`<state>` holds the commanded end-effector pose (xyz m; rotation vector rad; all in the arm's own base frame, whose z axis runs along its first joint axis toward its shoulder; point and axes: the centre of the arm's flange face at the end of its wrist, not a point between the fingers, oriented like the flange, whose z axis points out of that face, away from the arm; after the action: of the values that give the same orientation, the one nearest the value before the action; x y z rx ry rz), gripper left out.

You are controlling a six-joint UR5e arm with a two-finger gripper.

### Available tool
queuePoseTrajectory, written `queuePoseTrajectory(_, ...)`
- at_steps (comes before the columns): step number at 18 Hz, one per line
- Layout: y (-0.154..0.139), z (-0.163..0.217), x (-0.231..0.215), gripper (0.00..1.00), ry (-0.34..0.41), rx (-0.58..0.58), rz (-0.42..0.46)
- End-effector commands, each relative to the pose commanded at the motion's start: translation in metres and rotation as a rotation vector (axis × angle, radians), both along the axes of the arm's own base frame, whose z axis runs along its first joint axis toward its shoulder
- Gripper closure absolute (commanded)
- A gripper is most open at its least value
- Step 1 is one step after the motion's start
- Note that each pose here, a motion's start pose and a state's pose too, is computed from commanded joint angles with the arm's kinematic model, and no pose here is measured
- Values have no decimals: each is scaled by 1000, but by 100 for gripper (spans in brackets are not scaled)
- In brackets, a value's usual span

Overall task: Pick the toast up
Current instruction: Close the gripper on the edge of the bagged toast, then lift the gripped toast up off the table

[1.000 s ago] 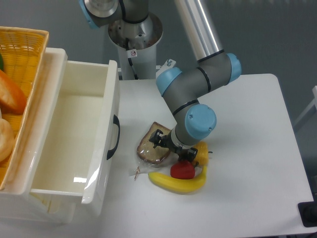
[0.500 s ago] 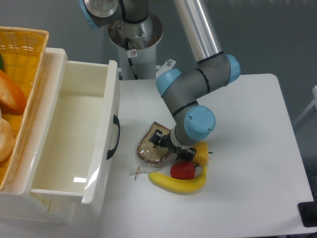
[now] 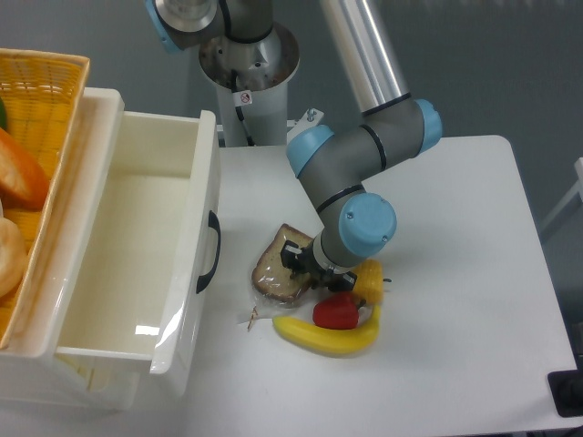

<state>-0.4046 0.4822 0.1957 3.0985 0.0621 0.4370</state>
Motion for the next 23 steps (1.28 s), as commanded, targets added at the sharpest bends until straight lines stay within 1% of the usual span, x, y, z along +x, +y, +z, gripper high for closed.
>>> queuePoseTrajectory(2,0,0,0,100,-1,-1,1)
queuePoseTrajectory(5,1,12,-2,100,15,6,5)
queuePoseTrajectory(8,0,19,-2,100,26,0,27)
queuePoseTrajectory(13,-6,56,-1,100,58,18,39)
queuePoseTrajectory(16,-15,93,-11,100,78,32,62)
queuePoseTrajectory(19,-25,126,-23,100,118,62,88)
queuePoseTrajectory(23,-38,150,-28,100,145,79,109)
